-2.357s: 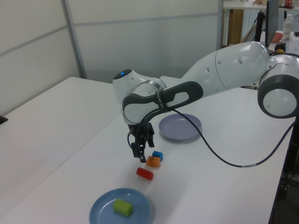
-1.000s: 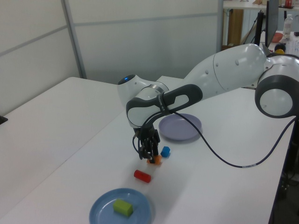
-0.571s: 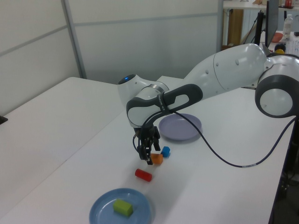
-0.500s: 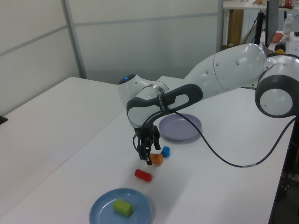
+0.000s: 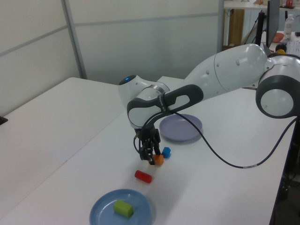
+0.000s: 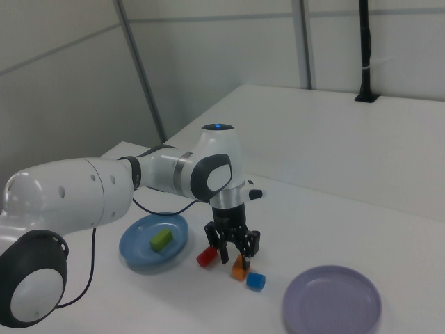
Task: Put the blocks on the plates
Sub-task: 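Grasp the orange block and lift it, then place the orange block beside the green block on the blue plate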
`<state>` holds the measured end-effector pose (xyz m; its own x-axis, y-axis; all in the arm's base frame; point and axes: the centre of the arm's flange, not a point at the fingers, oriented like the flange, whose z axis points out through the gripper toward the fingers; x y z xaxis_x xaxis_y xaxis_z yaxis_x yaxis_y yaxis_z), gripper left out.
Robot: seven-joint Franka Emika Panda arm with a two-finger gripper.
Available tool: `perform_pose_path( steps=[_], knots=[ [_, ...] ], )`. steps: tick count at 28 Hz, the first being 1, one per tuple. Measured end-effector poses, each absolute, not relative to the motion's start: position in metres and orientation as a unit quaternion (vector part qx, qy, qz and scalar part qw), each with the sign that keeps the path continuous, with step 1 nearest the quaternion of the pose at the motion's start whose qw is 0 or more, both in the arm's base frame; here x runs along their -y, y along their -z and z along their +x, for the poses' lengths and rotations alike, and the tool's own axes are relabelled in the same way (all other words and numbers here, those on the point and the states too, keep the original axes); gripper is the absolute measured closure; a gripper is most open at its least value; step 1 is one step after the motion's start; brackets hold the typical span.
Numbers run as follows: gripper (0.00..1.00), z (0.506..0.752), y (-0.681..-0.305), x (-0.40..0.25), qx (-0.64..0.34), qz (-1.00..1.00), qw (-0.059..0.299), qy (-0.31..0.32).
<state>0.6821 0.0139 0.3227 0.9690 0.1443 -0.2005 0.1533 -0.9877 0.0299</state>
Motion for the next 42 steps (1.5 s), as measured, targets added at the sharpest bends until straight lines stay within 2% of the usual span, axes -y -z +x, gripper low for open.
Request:
perform_pose_path(
  steps=[5,6,7,10,11,17,23,31,36,42],
  knots=[
    [0.4,0.682,-0.319,-0.012,-0.079,0.991,0.032,0.102],
    [0.43,0.682,-0.319,-0.012,-0.08,0.991,0.034,0.103],
    [0.51,0.682,-0.318,-0.011,-0.081,0.991,0.036,0.104],
    [0.6,0.682,-0.317,-0.011,-0.081,0.991,0.036,0.104],
    [0.67,0.682,-0.318,-0.011,-0.081,0.991,0.036,0.104],
    [0.67,0.683,-0.319,-0.012,-0.082,0.991,0.036,0.102],
    [0.67,0.684,-0.339,-0.032,-0.095,0.991,0.033,0.086],
    [0.67,0.674,-0.383,-0.107,-0.144,0.987,0.032,0.06],
    [0.67,0.662,-0.38,-0.163,-0.183,0.981,0.034,0.062],
    [0.67,0.652,-0.374,-0.2,-0.207,0.975,0.037,0.065]
  ],
)
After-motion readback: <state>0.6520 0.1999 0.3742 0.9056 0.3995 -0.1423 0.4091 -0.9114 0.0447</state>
